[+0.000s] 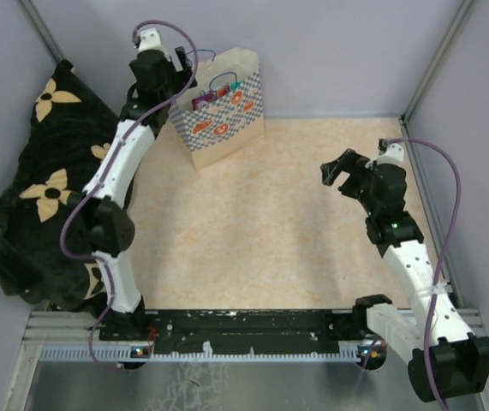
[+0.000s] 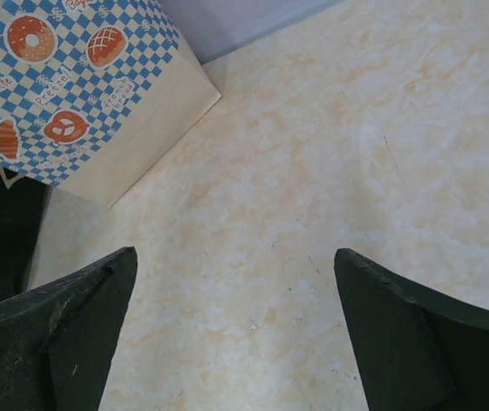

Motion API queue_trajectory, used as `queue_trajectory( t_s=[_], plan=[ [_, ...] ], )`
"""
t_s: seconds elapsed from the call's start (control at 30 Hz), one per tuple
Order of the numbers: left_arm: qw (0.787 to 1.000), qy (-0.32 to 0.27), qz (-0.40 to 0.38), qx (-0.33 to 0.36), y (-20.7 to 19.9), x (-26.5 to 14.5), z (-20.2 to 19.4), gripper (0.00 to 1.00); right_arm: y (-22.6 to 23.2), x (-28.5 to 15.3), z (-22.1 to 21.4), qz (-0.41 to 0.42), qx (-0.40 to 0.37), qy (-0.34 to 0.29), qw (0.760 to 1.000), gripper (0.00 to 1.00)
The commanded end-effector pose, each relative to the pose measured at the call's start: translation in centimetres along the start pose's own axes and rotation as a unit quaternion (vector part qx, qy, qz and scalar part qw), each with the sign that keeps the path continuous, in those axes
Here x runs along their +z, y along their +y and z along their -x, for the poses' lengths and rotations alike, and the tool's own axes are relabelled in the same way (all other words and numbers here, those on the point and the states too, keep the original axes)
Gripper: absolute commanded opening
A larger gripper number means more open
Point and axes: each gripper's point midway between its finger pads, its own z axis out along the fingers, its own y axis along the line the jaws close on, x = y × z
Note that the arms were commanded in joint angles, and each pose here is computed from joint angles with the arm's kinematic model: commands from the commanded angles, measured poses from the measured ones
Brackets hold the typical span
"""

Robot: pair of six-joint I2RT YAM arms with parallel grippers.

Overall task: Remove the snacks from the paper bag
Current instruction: Move the paper bag to the center of the board.

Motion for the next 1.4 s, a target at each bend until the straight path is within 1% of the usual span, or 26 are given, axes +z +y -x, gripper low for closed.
queue_trajectory(
  t_s=[0.0,0.03,0.1,0.27,0.33,0.37,0.4,0.47,0.53,0.6,0.63,0.73,0.83,0.93,1.0,1.1,1.13,1.2,1.27,1.37],
  plan=[
    [0.987,0.069,0.122,0.084,4.4,4.1,-5.4,0.99,0.3,-1.2,2.7,-0.004,-0.007,-0.047,0.999,0.99],
    [0.982,0.067,0.145,0.098,5.2,4.5,-5.5,1.00,0.2,-1.3,2.7,-0.005,-0.008,-0.048,0.999,0.99],
    [0.977,0.069,0.162,0.117,6.2,4.9,-6.2,1.00,0.0,-1.5,2.6,-0.008,-0.011,-0.052,0.999,0.99],
    [0.979,0.087,0.149,0.109,7.4,5.4,-7.9,0.99,-0.8,-1.3,1.5,-0.016,-0.012,-0.043,0.999,0.99],
    [0.981,0.100,0.135,0.100,7.6,5.7,-8.7,0.93,-0.9,-1.1,1.0,-0.014,-0.008,-0.038,0.999,0.99],
    [0.981,0.107,0.126,0.099,7.5,5.7,-9.2,0.86,-0.9,-1.1,0.8,-0.013,-0.007,-0.037,0.999,0.99],
    [0.981,0.111,0.119,0.101,7.4,5.7,-9.5,0.76,-1.0,-1.1,0.7,-0.014,-0.005,-0.035,0.999,0.99],
    [0.984,0.114,0.094,0.099,6.7,5.3,-9.7,0.50,-1.1,-1.0,0.5,-0.015,-0.003,-0.034,0.999,0.99],
    [0.987,0.109,0.065,0.094,5.8,4.5,-9.6,0.31,-1.1,-0.9,0.6,-0.015,-0.002,-0.037,0.999,0.99],
    [0.991,0.098,0.030,0.087,4.8,3.3,-8.9,0.07,-1.0,-0.7,0.9,-0.014,-0.003,-0.040,0.999,0.98],
    [0.991,0.097,0.012,0.086,4.4,2.6,-9.0,0.00,-0.8,-0.5,1.3,-0.014,-0.004,-0.043,0.999,0.97],
    [0.990,0.098,-0.036,0.092,3.2,0.6,-8.5,0.00,-0.3,0.1,2.4,-0.020,-0.014,-0.048,0.999,0.96],
    [0.984,0.099,-0.098,0.115,1.6,-1.8,-7.7,0.00,0.7,0.8,4.1,-0.025,-0.034,-0.059,0.997,0.97],
    [0.971,0.095,-0.157,0.150,0.5,-4.5,-7.0,0.00,2.0,1.3,5.8,-0.027,-0.057,-0.074,0.995,0.97],
    [0.957,0.093,-0.204,0.182,-0.1,-6.7,-7.6,0.00,3.4,1.7,6.6,-0.024,-0.078,-0.083,0.993,0.97],
    [0.934,0.055,-0.268,0.232,-1.0,-10.2,-7.4,0.00,6.1,2.4,7.2,-0.016,-0.113,-0.089,0.989,0.98],
    [0.929,0.034,-0.277,0.244,-1.0,-11.0,-7.1,0.00,6.5,2.9,7.3,-0.032,-0.119,-0.092,0.988,0.99],
    [0.930,-0.003,-0.272,0.248,-0.7,-12.3,-6.1,0.00,8.1,3.9,7.4,-0.036,-0.134,-0.087,0.987,0.99],
    [0.924,-0.018,-0.290,0.248,-0.9,-13.6,-6.0,0.00,9.6,5.2,6.8,-0.029,-0.140,-0.071,0.987,0.99],
    [0.908,-0.011,-0.338,0.247,-1.8,-14.8,-7.0,0.00,11.4,7.2,6.5,-0.010,-0.141,-0.060,0.988,0.99]
  ],
)
